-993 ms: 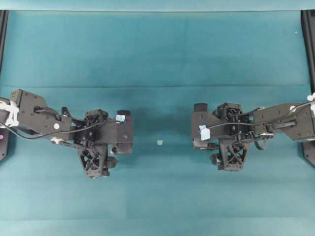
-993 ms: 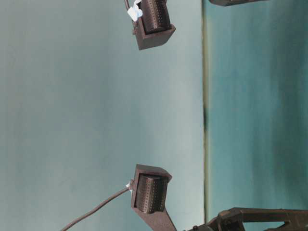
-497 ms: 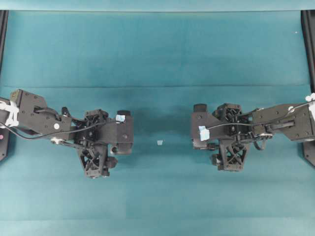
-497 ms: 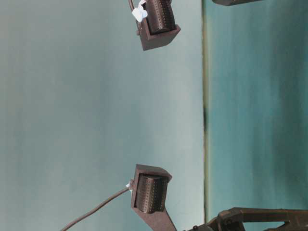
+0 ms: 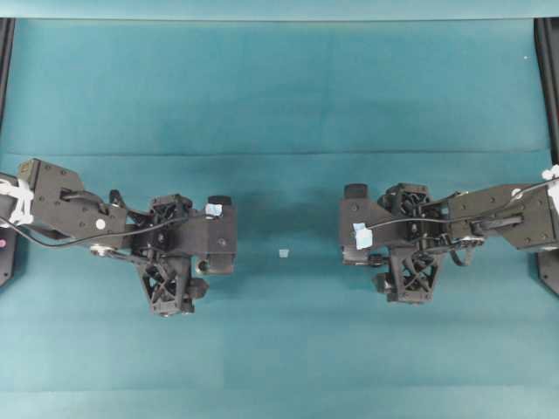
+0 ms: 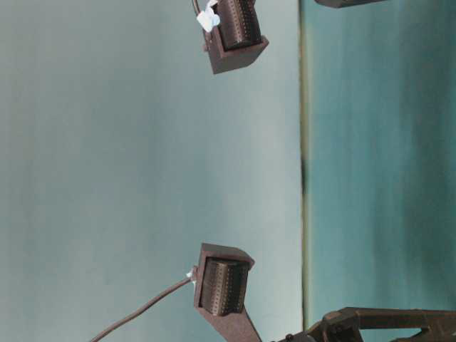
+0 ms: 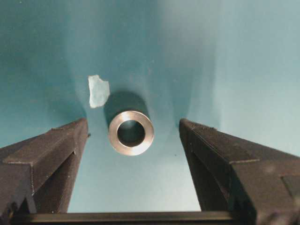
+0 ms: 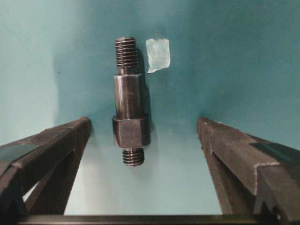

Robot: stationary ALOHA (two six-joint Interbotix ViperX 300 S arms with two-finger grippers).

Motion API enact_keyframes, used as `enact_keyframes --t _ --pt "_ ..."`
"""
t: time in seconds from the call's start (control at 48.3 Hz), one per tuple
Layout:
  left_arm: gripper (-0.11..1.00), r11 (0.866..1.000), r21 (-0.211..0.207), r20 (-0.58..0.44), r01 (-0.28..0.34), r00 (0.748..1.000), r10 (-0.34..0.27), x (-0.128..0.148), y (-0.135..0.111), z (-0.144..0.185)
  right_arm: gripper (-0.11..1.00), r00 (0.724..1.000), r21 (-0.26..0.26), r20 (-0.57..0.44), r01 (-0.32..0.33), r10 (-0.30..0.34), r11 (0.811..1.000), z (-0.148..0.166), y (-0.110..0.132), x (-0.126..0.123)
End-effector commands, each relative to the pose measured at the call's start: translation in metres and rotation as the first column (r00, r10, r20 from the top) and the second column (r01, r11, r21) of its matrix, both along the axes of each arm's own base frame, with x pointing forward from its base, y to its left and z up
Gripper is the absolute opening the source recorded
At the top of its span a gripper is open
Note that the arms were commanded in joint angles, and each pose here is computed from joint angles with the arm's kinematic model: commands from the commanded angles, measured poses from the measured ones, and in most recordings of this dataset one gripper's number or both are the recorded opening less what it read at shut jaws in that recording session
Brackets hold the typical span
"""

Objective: Insert the washer onto the shaft with both hands.
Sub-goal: 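Close left gripper on the washer and right gripper on the shaft's hex collar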

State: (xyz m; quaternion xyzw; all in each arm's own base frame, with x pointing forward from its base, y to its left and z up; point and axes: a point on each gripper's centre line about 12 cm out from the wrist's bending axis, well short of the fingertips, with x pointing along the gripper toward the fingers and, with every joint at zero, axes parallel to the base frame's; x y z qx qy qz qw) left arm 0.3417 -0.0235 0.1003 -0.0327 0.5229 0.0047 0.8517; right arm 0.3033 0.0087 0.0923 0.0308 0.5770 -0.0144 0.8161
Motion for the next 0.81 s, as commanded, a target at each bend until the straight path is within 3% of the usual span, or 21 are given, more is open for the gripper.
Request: enact_keyframes --t 0.0,0.786 --pt "0.84 1.0 -0.001 0.02 0.0 1.0 0.0 0.0032 -0.0002 0.0045 0.87 1.0 0.002 0.0 0.001 -0.001 1.0 -0.0011 0.0005 -0.0001" --pt "0.84 1.0 -0.002 0.02 -0.002 1.0 0.002 0.0032 -0.0002 0.0045 0.86 1.0 0.006 -0.006 0.007 -0.007 1.0 -0.003 0.0009 -0.0004"
